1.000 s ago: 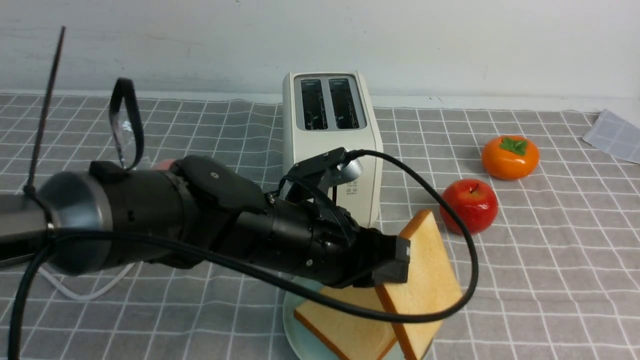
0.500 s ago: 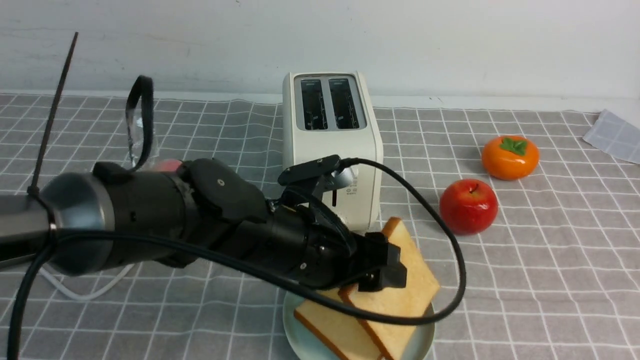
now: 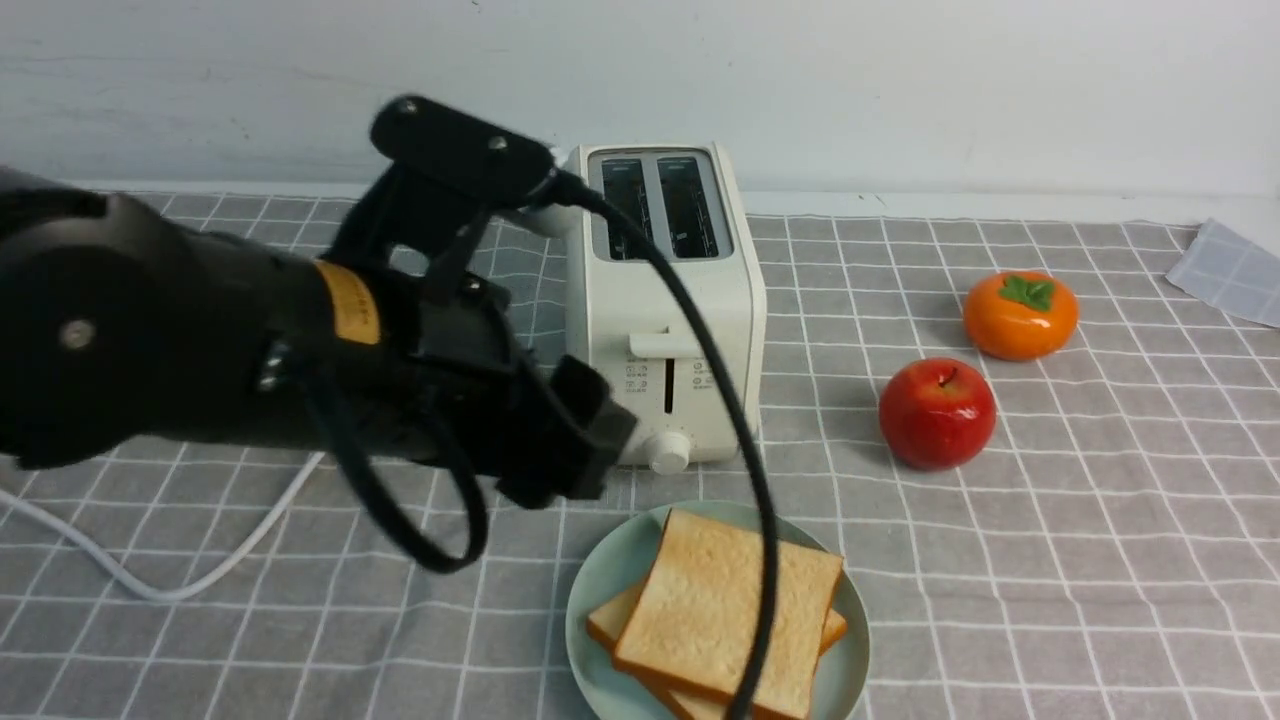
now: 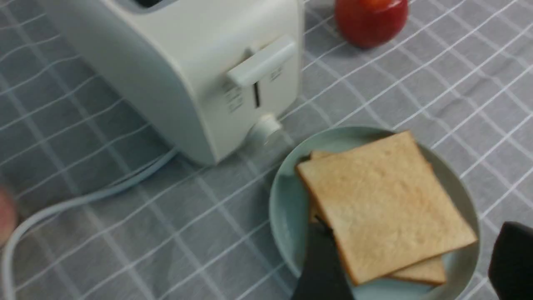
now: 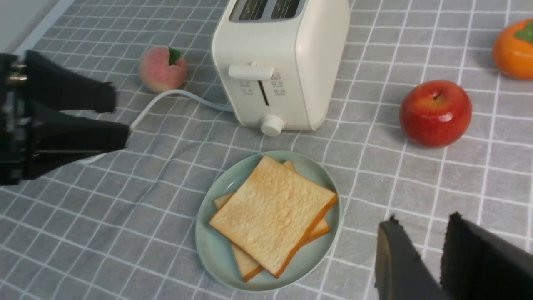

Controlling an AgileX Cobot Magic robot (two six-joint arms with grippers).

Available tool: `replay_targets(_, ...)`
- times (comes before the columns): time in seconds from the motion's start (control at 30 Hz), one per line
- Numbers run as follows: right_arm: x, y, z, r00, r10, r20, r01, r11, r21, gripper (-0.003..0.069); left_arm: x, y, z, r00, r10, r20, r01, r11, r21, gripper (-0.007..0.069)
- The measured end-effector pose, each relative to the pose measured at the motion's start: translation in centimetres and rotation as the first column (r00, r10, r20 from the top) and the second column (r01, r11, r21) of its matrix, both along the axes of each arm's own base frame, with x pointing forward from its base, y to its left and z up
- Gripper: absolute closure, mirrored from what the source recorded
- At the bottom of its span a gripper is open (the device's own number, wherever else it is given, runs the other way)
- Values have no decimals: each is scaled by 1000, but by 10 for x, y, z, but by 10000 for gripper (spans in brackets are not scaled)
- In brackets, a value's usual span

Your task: Take toasted bread from bread machine on grey coffee table place on plate.

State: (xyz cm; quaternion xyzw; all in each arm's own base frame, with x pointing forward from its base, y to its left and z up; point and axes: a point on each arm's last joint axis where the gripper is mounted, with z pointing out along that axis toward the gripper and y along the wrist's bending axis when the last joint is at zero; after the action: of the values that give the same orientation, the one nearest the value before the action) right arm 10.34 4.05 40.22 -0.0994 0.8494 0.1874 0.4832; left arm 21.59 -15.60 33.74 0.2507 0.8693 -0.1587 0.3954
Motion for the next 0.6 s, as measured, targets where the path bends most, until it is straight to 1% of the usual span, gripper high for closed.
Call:
replay_targets(0.03,1,-2,-1,1000,-14,10,14,1000,-22,546,-4,7,2,999,45,-16,-45,999,30,195)
replay_targets(0.07,2,-3,-2,1000,-25,16,25,999,-39,576,-6,13,3,996,90,-23,-89,995,46,246)
replay_targets(0.1,4,-5,-4,999,-36,20,37,998,-58,624,-10,23,4,988,149,-51,-145,987,73,307)
replay_targets(0.13,6,-6,-9,999,-46,13,47,996,-77,663,-15,33,6,958,269,-101,-260,961,89,398)
replay_targets(0.2,9,-7,-19,999,-51,-11,50,995,-88,676,-21,43,6,915,381,-134,-371,924,97,510)
replay_targets(0.27,13,-7,-37,996,-57,-63,50,994,-96,678,-35,56,8,877,453,-160,-444,891,90,628)
replay_targets(0.3,14,-7,-47,995,-61,-79,54,994,-96,678,-41,61,8,873,459,-163,-453,888,72,639)
replay_targets(0.33,13,-7,-48,995,-62,-80,55,994,-95,678,-42,61,7,870,465,-164,-460,885,73,639)
replay_targets(0.37,12,-7,-61,995,-61,-80,53,994,-99,678,-50,67,9,869,469,-157,-470,882,35,639)
replay_targets(0.47,-3,-9,-80,999,-47,11,48,991,-126,678,-71,78,15,875,462,-144,-475,877,-71,639)
replay_targets(0.5,-13,-11,-87,997,-46,64,55,990,-133,678,-78,82,14,879,457,-140,-472,875,-110,639)
replay_targets(0.6,-33,-14,-107,983,-73,169,92,990,-110,678,-99,95,9,885,444,-137,-463,871,-165,639)
